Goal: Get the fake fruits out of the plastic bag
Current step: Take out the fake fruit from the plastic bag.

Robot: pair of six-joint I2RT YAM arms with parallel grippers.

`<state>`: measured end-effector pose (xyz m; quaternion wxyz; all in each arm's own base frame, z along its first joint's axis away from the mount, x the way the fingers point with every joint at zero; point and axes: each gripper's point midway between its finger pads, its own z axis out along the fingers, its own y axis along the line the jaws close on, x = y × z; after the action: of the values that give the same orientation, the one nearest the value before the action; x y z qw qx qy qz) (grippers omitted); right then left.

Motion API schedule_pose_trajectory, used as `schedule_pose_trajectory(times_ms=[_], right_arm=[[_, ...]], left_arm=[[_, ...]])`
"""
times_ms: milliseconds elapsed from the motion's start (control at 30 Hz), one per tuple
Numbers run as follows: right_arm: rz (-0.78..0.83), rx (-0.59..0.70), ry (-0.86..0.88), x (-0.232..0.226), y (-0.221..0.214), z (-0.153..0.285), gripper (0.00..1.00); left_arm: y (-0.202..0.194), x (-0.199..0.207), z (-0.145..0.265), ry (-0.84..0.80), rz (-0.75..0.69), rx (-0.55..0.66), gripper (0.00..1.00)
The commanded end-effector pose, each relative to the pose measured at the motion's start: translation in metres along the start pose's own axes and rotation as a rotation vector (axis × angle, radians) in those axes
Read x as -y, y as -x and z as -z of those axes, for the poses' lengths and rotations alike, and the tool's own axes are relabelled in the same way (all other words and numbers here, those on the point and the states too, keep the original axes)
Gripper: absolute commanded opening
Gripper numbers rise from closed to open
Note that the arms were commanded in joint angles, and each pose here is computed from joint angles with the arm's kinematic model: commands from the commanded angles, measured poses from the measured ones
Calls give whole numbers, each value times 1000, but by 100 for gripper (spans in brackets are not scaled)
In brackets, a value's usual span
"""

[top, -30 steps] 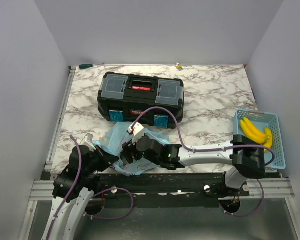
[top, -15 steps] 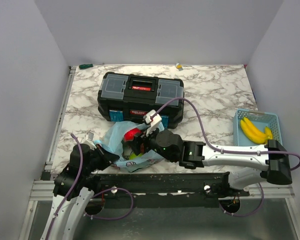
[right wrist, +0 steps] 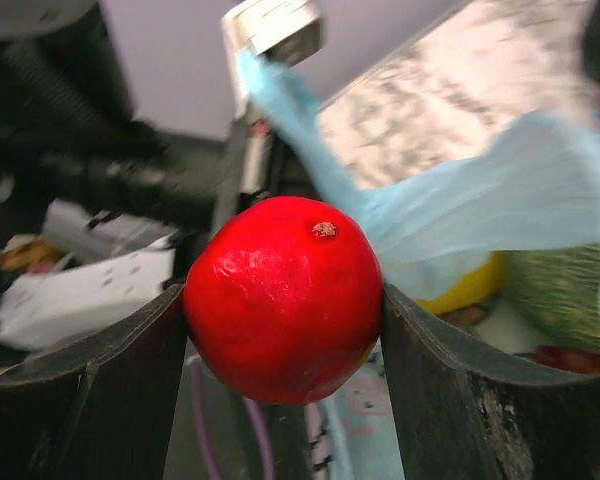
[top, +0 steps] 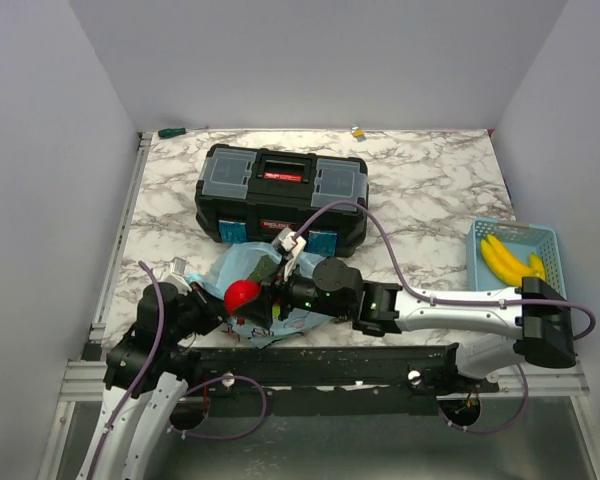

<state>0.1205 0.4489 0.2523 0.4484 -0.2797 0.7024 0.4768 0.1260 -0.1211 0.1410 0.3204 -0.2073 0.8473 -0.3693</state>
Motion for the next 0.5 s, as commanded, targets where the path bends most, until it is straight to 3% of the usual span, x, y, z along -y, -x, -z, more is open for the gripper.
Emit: schedule_pose_trajectory(times_ms=[0,300,467], right_arm=[[-71,-43,405,-74,-3,11,20],[-114,168,426,-88,74,30,17],[-317,302,513,-79,116,46,15]], left_arm=[[21,16,5,-22,-41,75,0],[10,7,-7,-22,-15,31,0],[4,3,-9,-38,6,23,0]])
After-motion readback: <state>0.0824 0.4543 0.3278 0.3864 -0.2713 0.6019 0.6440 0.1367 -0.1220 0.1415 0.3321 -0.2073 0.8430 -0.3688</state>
